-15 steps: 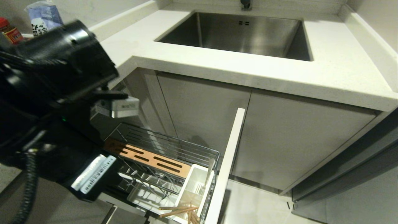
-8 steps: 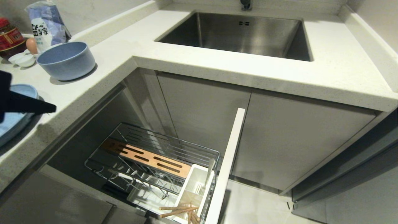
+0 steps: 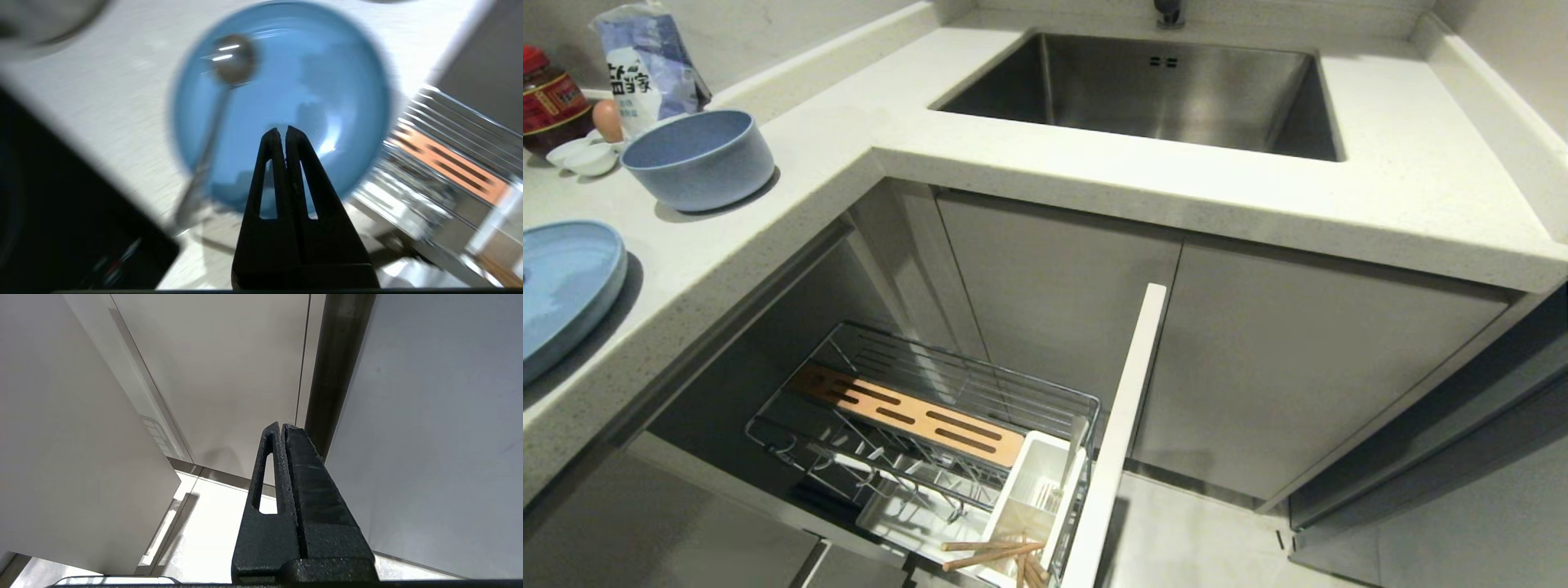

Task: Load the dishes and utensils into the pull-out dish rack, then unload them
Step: Pick up the spoon and place it in the cupboard

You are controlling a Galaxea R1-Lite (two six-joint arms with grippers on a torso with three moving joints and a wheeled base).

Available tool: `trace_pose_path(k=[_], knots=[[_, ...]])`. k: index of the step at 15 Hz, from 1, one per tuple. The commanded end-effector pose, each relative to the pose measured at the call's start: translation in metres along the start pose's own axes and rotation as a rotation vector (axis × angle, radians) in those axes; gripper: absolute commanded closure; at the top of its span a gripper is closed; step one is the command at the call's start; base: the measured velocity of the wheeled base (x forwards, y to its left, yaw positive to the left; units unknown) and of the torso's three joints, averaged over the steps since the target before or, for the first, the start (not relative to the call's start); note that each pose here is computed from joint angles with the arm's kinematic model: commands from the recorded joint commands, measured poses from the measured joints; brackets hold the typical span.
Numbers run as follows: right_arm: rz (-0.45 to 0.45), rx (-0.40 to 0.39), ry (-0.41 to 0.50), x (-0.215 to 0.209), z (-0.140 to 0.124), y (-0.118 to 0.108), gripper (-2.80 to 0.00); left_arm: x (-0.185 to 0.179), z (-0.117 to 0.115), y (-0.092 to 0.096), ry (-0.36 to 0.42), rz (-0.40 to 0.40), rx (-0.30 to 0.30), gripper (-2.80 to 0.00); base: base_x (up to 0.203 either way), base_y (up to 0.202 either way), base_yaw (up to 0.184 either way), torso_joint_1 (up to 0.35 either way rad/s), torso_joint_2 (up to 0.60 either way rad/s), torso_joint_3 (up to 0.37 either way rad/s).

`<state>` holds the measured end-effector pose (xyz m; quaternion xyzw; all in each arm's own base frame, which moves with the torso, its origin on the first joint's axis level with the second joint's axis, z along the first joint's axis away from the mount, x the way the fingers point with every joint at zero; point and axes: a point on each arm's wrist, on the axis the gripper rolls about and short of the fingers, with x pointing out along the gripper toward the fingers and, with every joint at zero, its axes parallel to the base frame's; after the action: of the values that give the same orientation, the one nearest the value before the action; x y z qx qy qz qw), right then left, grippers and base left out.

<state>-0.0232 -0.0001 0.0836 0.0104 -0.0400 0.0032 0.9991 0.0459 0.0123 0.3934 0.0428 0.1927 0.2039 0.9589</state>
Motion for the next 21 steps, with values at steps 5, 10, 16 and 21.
trace_pose_path(k=[5, 10, 16, 21], knots=[[0.0, 0.001, 0.025, 0.001, -0.007, 0.0, 0.0, 0.012, -0.008, 0.014, 0.088, 0.084, -0.103, -2.8, 0.0, 0.0, 0.0, 0.0, 0.0, 0.0], [0.0, 0.001, 0.025, 0.001, -0.007, 0.0, 0.0, 0.051, -0.012, 0.016, 0.202, 0.056, -0.109, -2.8, 0.0, 0.0, 0.0, 0.0, 0.0, 0.0], [0.0, 0.001, 0.025, 0.001, -0.007, 0.0, 0.0, 0.088, -0.013, 0.02, 0.265, -0.044, -0.143, -2.8, 0.0, 0.0, 0.0, 0.0, 0.0, 0.0], [0.0, 0.0, 0.025, 0.001, -0.007, 0.0, 0.0, 0.107, -0.012, 0.028, 0.266, -0.045, -0.169, -2.8, 0.0, 0.0, 0.0, 0.0, 0.0, 0.0]])
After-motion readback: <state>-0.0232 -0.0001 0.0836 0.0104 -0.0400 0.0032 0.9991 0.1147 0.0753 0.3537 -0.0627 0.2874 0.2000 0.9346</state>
